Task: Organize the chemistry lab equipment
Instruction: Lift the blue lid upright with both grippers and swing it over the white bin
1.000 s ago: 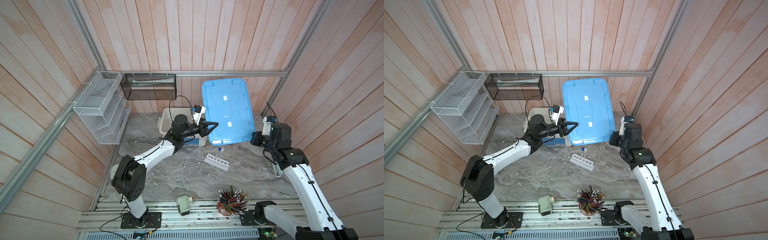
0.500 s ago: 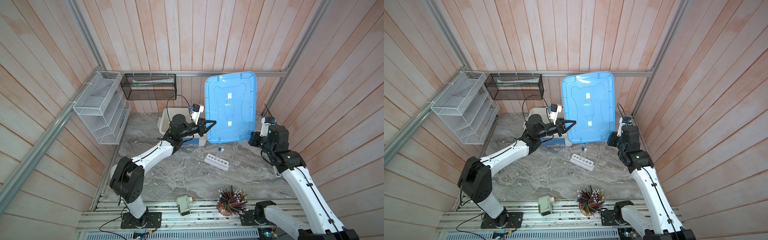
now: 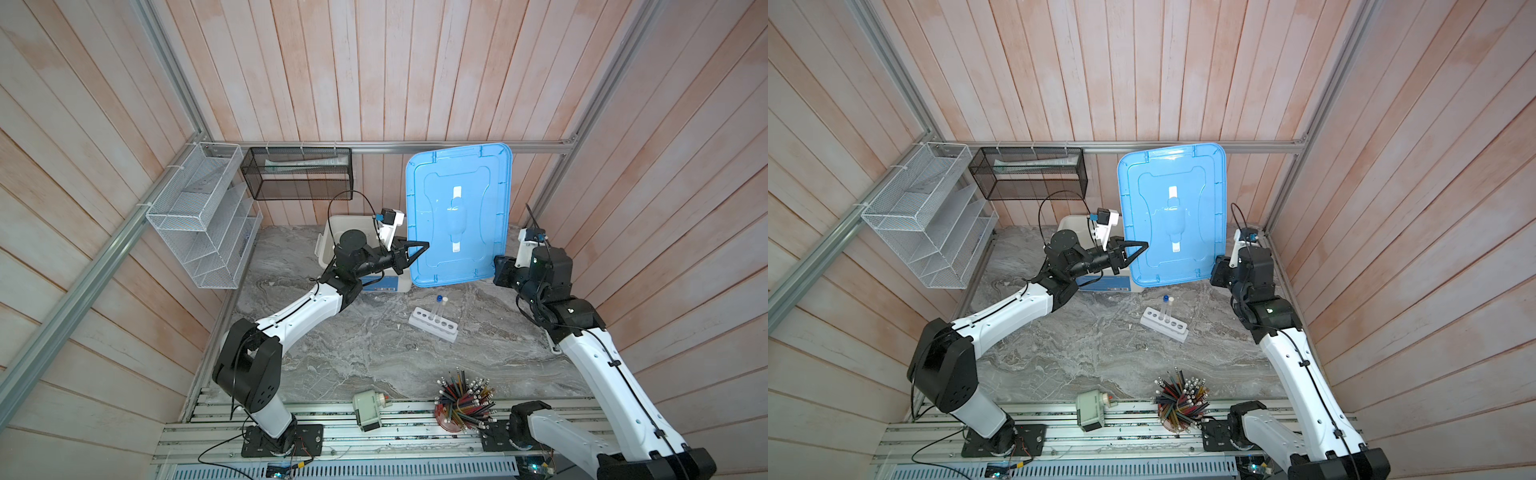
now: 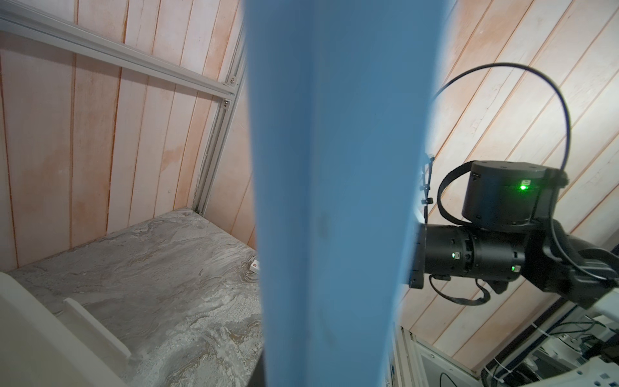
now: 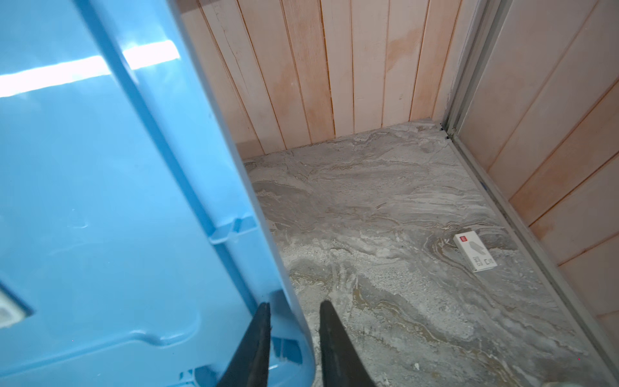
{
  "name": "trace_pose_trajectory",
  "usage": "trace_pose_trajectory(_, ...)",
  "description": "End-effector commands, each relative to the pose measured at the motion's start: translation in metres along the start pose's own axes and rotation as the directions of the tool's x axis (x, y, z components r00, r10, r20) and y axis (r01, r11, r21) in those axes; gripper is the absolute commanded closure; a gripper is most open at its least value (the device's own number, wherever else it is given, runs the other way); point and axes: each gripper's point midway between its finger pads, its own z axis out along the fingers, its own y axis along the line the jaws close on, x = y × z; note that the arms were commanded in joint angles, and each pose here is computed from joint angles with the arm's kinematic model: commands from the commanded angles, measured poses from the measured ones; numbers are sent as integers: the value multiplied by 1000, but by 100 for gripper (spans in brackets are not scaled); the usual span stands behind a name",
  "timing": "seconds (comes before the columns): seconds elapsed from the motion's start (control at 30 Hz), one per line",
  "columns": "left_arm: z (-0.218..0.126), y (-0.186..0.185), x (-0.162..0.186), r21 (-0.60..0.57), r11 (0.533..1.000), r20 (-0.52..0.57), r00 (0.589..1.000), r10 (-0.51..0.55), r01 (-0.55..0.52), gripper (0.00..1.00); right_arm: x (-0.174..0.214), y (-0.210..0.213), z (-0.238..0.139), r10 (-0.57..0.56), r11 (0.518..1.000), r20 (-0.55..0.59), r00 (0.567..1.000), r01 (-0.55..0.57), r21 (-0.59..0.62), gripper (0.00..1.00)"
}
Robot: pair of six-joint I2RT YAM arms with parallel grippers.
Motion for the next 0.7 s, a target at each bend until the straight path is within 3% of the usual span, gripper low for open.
trace_pose_trajectory(0.0,-15,-9,-30,-25,996,72,993,89,-87,95,-24,6,-9,8,1000,72,997,-7,-9,65)
trace_pose_trajectory(0.2,-42,10,-55,-207,957,62,973,221,-204,95,-41,-4,-28,2,999,141,990,-8,44,54)
trace_pose_trajectory(0.3,-60,17,-71,-346,879,-3,937,349,-328,95,-51,-3,-39,-4,999,164,986,-4,45,53)
trace_pose_trajectory(0.43,-89,22,-92,-495,705,-143,848,511,-508,95,-65,12,-46,6,1000,155,988,-4,-15,53)
trace_pose_trajectory(0.67,-156,21,-121,-657,294,-402,652,643,-695,95,-93,57,-51,62,974,102,993,-38,-225,53)
